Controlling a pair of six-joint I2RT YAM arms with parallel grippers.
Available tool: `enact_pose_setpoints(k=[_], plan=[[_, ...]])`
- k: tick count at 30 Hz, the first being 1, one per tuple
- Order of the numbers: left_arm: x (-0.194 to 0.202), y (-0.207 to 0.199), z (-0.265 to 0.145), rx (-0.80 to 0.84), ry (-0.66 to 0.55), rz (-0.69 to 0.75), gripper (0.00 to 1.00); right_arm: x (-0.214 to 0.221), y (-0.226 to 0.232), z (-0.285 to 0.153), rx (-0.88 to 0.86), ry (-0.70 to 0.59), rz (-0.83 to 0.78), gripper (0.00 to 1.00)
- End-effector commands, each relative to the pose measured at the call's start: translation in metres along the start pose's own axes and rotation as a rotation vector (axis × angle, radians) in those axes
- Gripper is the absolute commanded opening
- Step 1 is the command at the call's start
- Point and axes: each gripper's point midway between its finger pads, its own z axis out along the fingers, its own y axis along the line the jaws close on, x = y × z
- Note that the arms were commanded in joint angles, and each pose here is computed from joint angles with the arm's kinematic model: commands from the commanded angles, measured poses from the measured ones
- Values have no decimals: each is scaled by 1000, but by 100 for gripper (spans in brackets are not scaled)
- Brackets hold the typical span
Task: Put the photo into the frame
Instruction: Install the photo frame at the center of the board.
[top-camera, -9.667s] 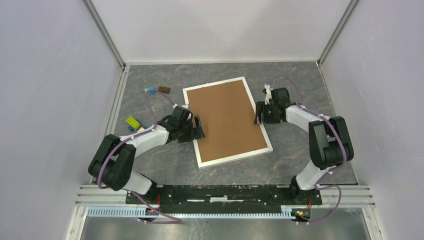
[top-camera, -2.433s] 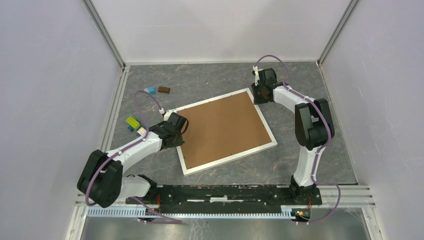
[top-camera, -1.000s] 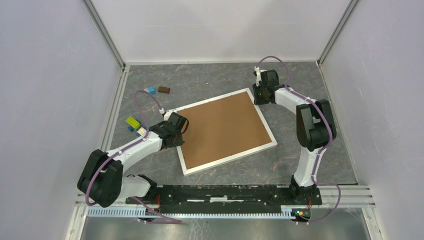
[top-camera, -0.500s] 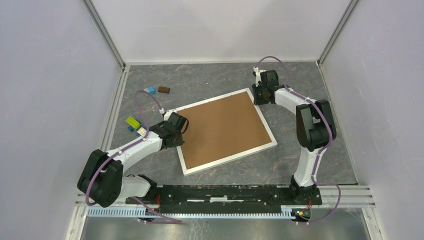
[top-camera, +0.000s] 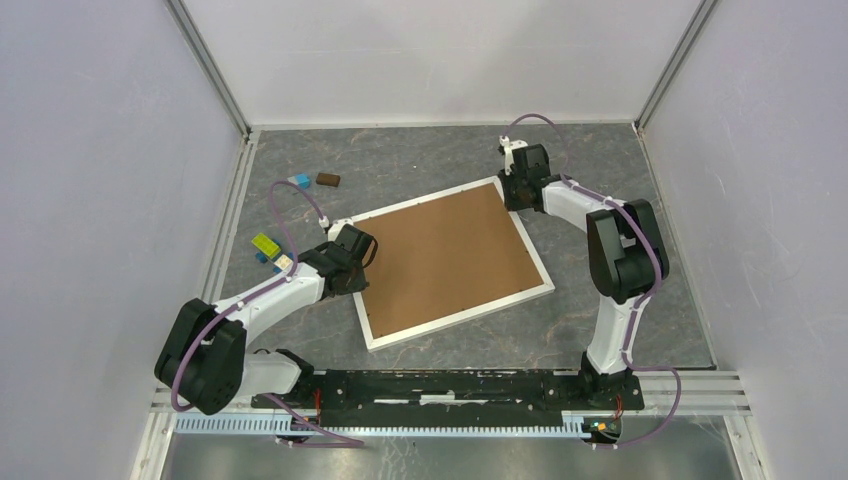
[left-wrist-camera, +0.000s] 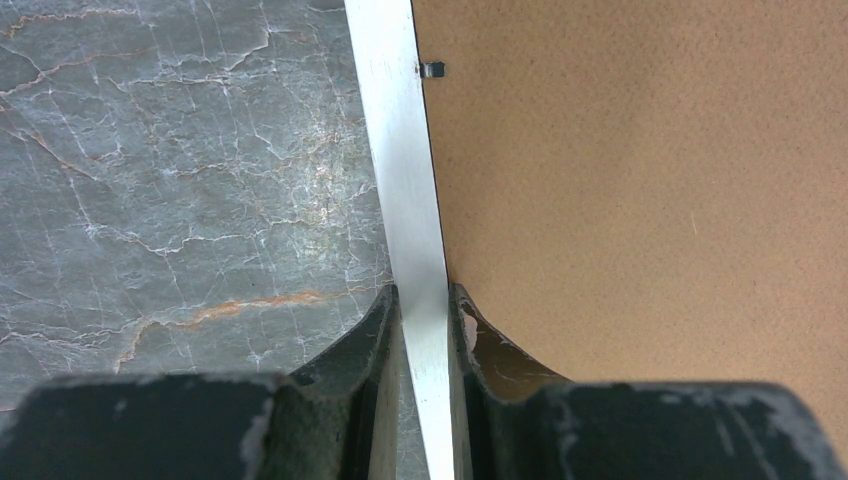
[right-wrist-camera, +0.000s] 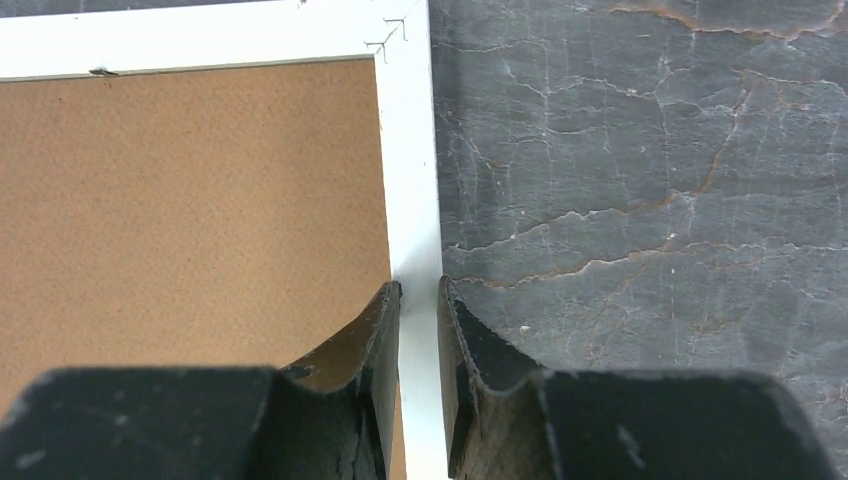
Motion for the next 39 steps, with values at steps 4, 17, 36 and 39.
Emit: enact_pose_setpoints(k=[4, 17, 36, 39], plan=[[16, 1, 13, -1, 44, 15, 2, 63, 25, 7, -57, 192, -14, 26], [17, 1, 14, -2, 49, 19, 2, -13, -10, -30, -100, -25, 142, 35], [17, 0, 14, -1, 51, 20, 2, 14, -9, -4, -121, 37, 145, 27], [16, 0, 13, 1, 50, 21, 2, 15, -8, -2, -123, 42, 144, 27]])
